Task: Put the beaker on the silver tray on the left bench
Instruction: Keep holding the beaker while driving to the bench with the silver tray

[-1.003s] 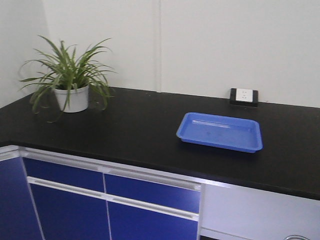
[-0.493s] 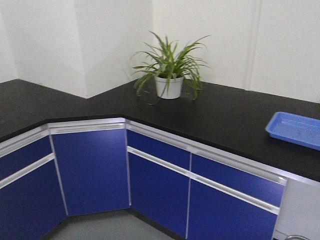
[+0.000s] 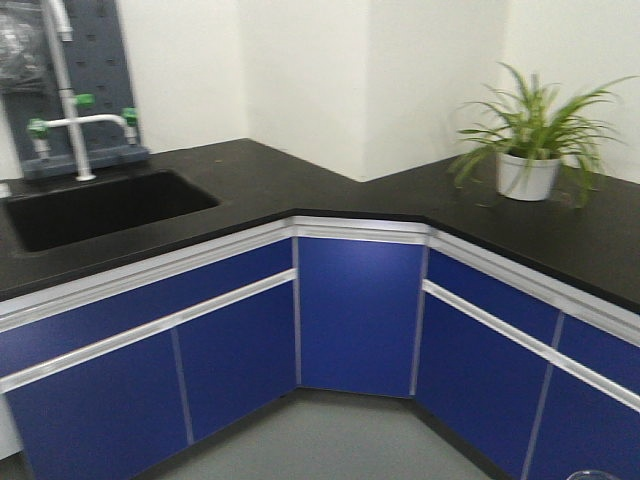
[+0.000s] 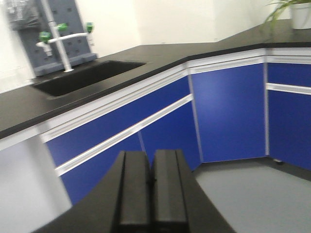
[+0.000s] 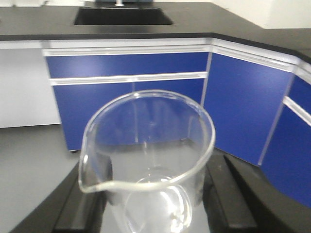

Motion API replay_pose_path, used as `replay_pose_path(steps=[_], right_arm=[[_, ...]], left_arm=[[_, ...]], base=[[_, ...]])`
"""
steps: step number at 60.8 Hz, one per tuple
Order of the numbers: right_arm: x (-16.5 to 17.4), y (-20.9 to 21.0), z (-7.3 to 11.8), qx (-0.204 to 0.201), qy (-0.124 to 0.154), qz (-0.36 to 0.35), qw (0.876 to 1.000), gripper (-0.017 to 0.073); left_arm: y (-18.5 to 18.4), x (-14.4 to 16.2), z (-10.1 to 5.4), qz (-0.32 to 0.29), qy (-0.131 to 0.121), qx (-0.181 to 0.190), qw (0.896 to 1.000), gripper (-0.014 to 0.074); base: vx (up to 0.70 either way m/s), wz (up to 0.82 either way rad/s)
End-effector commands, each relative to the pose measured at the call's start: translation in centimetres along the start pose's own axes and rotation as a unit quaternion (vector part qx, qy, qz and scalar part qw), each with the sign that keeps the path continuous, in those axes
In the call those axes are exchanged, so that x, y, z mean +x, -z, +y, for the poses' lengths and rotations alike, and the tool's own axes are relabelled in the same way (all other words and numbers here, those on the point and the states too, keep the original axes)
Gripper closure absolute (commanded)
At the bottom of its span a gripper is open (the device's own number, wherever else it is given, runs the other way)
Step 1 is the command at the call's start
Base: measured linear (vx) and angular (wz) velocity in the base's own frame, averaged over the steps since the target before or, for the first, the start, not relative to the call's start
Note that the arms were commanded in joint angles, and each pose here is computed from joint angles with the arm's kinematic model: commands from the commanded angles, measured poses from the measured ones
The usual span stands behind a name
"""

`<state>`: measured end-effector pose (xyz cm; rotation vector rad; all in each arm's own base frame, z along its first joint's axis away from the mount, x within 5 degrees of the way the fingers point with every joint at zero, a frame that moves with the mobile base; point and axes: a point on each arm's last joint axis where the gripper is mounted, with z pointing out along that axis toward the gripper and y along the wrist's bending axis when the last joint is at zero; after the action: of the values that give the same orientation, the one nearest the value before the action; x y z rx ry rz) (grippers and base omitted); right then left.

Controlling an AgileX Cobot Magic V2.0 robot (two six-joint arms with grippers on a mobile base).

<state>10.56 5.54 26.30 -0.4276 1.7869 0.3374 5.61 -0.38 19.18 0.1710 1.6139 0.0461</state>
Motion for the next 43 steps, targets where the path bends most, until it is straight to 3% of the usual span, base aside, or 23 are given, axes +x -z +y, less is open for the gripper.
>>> replay_pose_path(steps=[1, 43], right_arm=[[-1.66, 0.18, 0.21, -0.011, 0.011, -0.052, 0.999, 0.0571], [-1.66, 0.18, 0.21, -0.011, 0.011, -0.052, 0.999, 0.0571]], left_arm=[[-0.03, -0.09, -0.10, -0.033, 0.006, 0.003, 0.999, 0.0592], [-0.03, -0.09, -0.10, -0.033, 0.006, 0.003, 0.999, 0.0592]], base=[[-0.13, 0.51], [-0.04, 0.50]])
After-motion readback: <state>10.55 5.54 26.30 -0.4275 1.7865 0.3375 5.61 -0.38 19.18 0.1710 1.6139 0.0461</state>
